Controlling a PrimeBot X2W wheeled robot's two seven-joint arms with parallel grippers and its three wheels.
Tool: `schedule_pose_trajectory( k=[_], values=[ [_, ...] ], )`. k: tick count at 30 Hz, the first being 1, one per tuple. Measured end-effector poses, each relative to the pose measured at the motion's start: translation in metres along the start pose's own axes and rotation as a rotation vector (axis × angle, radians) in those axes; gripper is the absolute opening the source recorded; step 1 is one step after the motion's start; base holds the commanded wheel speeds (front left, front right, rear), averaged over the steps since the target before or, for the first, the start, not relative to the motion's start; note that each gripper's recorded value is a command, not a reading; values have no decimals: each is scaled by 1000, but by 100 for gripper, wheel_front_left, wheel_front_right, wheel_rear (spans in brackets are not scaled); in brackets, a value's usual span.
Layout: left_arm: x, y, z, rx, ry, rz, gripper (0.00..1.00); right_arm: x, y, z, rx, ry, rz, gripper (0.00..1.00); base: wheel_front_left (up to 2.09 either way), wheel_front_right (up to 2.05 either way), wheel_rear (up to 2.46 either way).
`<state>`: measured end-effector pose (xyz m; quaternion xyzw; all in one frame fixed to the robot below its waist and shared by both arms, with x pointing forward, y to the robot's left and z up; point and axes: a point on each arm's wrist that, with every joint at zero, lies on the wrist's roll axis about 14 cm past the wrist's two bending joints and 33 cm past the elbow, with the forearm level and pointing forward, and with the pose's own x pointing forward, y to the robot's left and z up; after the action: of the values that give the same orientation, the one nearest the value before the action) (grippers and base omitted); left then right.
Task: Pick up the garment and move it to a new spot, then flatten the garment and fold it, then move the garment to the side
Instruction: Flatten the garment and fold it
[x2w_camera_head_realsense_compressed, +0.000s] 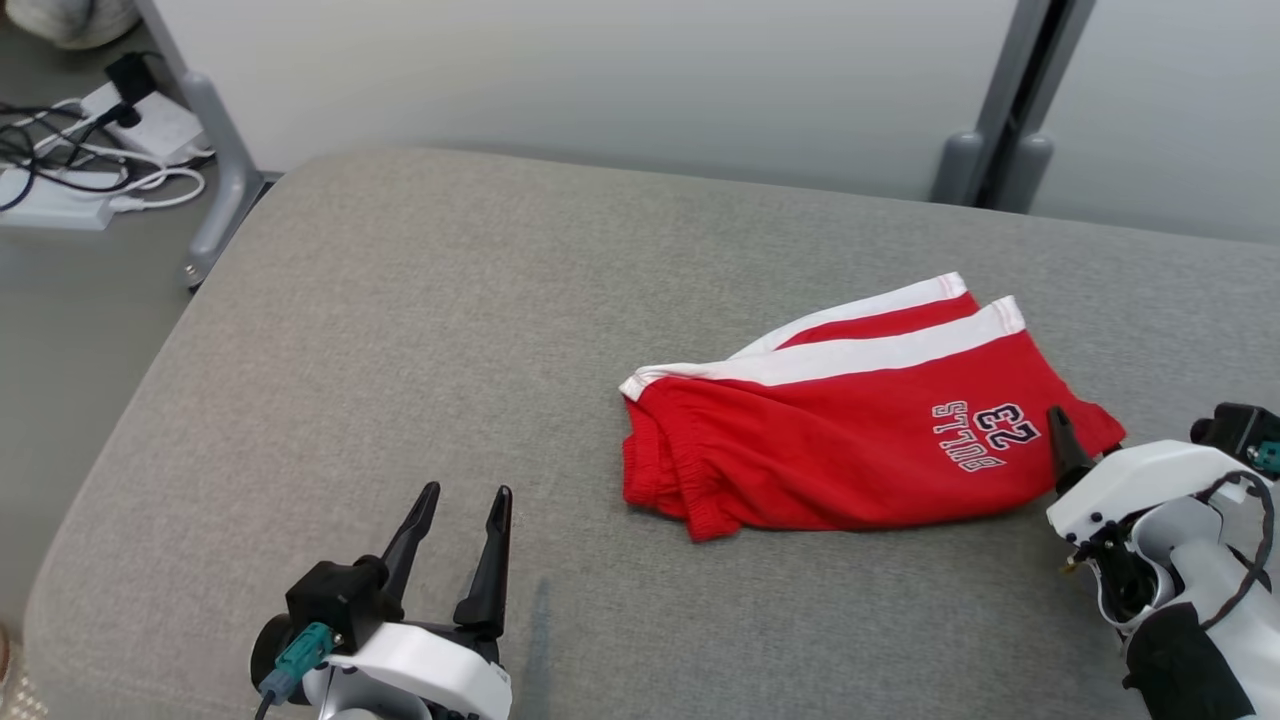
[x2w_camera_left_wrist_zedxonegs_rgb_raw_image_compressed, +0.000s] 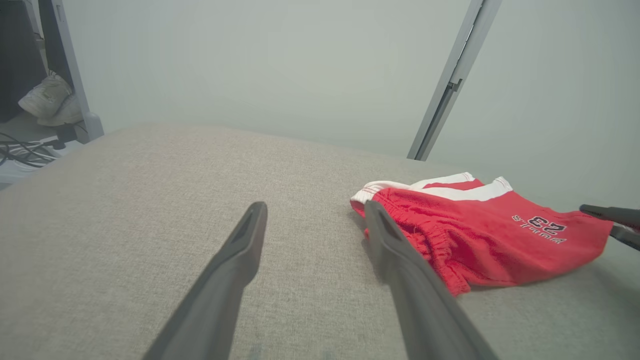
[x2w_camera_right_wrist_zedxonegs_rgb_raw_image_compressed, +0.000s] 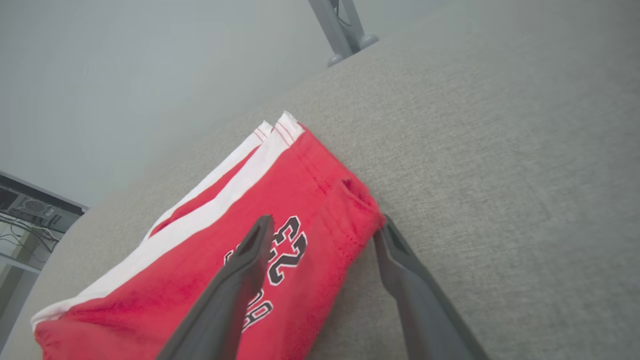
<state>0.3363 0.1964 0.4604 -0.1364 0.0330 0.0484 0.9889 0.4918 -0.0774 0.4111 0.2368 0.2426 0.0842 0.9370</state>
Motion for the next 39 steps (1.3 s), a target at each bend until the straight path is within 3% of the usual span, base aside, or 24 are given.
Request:
schedule_pose_trajectory(
  k=[10, 19, 22, 29, 35, 39],
  values=[
    [12, -29, 14, -16, -45, -89, 100, -39, -33, 13, -10, -129, -47, 100, 0, 0, 0],
    [25, -66, 6, -20, -20, -202, 100, -74, -56, -2, -32, -189, -73, 100, 0, 0, 0],
    [26, -70, -2, -20, 4, -214, 100, -71, -48, -10, 26, -183, -59, 100, 0, 0, 0],
    [23, -56, -4, -16, 9, -173, 100, -50, -15, 10, -33, -184, 34, 100, 0, 0, 0],
    [19, -43, -4, -23, 11, -133, 100, -24, 26, 39, -197, -167, 137, 100, 0, 0, 0],
    [15, -31, -3, -40, 11, -90, 100, 4, 38, 45, -340, -58, 141, 100, 0, 0, 0]
  ],
)
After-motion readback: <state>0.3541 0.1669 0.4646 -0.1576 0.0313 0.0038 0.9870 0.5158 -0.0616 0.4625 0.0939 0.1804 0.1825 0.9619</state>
